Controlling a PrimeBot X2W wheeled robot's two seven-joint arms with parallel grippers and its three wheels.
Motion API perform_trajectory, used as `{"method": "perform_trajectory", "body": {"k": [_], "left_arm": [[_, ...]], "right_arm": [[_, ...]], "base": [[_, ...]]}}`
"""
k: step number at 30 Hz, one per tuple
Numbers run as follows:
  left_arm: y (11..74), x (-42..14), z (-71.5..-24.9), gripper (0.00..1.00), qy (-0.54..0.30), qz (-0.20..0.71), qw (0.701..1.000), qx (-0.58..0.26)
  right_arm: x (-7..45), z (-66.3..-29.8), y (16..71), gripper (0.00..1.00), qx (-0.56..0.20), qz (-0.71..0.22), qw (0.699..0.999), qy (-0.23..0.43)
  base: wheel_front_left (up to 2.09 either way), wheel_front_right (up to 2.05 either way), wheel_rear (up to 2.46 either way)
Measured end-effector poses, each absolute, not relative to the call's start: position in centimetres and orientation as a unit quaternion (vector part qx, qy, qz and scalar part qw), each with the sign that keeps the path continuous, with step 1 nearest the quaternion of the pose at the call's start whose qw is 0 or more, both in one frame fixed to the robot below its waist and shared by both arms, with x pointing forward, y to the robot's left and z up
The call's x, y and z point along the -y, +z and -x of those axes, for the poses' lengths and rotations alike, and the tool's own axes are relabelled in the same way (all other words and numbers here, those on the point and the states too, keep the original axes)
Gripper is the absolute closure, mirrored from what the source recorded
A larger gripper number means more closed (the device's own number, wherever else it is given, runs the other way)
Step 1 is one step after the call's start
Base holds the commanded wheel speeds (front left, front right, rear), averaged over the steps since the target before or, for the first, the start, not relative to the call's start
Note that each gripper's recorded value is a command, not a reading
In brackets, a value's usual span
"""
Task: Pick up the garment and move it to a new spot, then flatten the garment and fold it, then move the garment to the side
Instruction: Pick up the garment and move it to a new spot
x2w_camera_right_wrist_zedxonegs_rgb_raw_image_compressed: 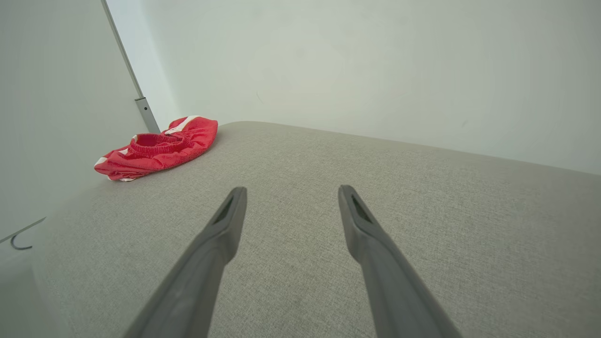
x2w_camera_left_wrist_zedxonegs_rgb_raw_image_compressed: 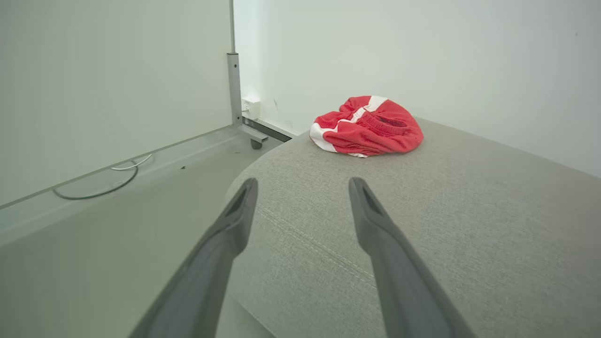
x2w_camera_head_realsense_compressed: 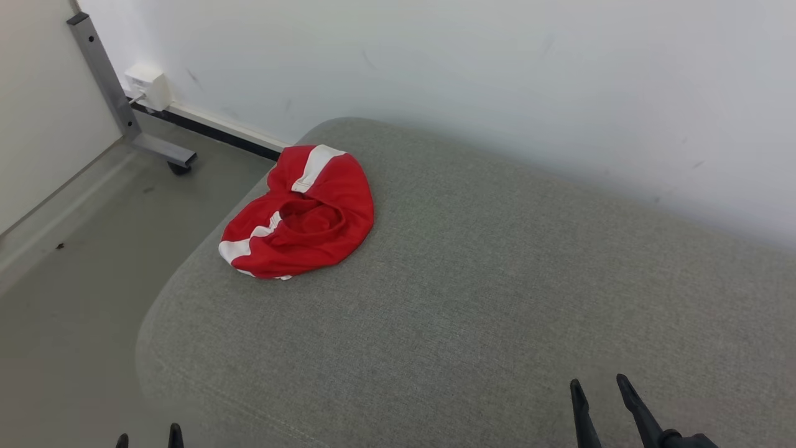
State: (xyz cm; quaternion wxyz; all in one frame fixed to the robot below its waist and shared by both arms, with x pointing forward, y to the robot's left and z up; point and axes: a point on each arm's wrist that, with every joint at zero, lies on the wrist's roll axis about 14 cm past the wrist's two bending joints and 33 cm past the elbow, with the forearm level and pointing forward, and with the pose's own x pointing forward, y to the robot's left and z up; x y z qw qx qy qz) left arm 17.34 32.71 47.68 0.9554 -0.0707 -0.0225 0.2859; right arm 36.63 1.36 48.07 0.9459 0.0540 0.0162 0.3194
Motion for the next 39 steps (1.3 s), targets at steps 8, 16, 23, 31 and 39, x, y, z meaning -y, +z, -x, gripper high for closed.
{"method": "perform_trajectory", "body": {"k": [8, 16, 23, 31, 39], "left_arm": [[47.5, -33.8, -15.8, 0.00, 0.325, 0.073, 0.943, 0.013], [47.3, -33.8, -15.8, 0.00, 0.327, 0.075, 0.942, 0.011], [47.4, -34.7, -16.3, 0.00, 0.336, 0.088, 0.938, 0.018], [46.0, -36.7, -20.8, 0.00, 0.315, 0.100, 0.944, -0.020], [48.6, -42.3, -28.4, 0.00, 0.313, 0.157, 0.936, -0.042]], "right_arm": [[-4.0, -37.1, 47.1, 0.00, -0.030, -0.056, 0.934, 0.352], [-4.0, -37.3, 47.0, 0.00, -0.030, -0.055, 0.934, 0.352], [-3.7, -37.2, 46.8, 0.00, -0.031, -0.051, 0.935, 0.350], [-2.9, -38.1, 46.6, 0.00, -0.024, -0.037, 0.939, 0.341], [-2.2, -40.5, 46.9, 0.00, -0.005, -0.026, 0.946, 0.323]], "base": [[0.00, 0.00, 0.00], [0.00, 0.00, 0.00], [0.00, 0.00, 0.00], [0.00, 0.00, 0.00], [0.00, 0.00, 0.00]]}}
